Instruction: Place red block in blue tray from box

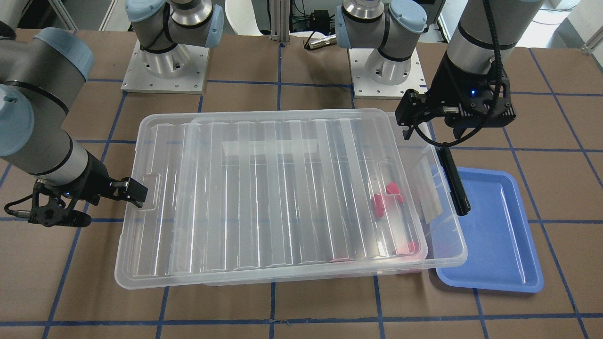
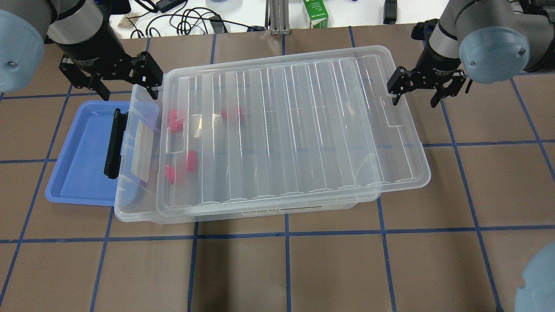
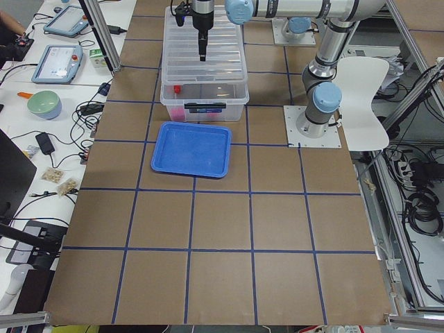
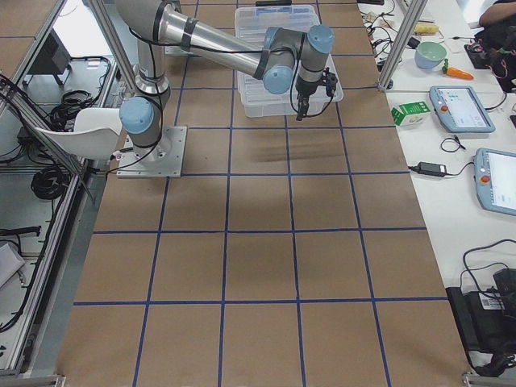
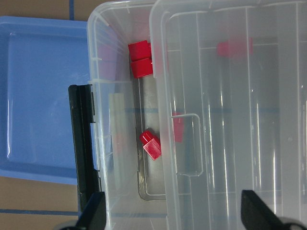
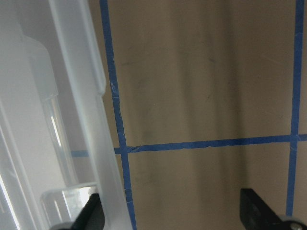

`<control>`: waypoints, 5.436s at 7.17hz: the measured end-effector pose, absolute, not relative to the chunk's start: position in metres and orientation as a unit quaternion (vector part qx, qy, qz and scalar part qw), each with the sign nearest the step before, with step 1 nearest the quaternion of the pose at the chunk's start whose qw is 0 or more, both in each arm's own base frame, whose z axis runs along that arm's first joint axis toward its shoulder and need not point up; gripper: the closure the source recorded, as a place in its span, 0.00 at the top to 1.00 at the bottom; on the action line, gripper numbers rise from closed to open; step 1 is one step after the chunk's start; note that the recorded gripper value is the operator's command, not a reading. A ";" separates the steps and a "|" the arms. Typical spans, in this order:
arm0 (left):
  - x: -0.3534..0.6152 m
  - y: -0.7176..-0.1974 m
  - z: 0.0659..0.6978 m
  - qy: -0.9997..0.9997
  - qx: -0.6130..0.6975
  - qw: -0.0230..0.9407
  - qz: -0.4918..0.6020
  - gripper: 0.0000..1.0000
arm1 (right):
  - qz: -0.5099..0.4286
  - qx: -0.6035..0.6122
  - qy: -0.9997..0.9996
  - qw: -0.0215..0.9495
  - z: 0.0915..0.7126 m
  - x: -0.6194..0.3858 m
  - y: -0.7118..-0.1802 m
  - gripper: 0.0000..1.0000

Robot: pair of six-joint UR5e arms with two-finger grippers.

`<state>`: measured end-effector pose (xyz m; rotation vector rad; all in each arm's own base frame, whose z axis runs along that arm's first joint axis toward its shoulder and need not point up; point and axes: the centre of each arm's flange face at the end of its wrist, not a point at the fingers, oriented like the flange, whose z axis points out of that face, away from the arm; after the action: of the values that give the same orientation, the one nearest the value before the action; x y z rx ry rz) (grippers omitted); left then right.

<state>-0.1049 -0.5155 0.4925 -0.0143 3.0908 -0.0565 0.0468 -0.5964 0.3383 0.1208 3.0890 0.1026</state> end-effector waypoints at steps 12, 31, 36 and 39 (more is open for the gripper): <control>-0.105 -0.515 0.493 1.000 -0.005 0.025 -0.019 1.00 | 0.034 0.014 0.999 -0.027 0.354 -0.001 -0.600 1.00; -0.109 -0.510 0.447 0.998 0.056 -0.007 0.004 1.00 | 0.028 -0.015 0.998 -0.053 0.398 -0.033 -0.578 1.00; -0.088 -0.496 0.324 0.997 0.072 -0.008 -0.010 1.00 | 0.039 0.011 0.999 -0.035 0.487 -0.002 -0.495 1.00; -0.094 -0.490 0.293 1.000 0.026 -0.011 0.001 1.00 | 0.039 0.034 0.998 -0.019 0.507 0.047 -0.467 1.00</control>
<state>-0.0944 -0.4898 0.2928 0.0820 3.1622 0.0032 0.0470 -0.4670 0.5072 0.1085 3.1758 0.1238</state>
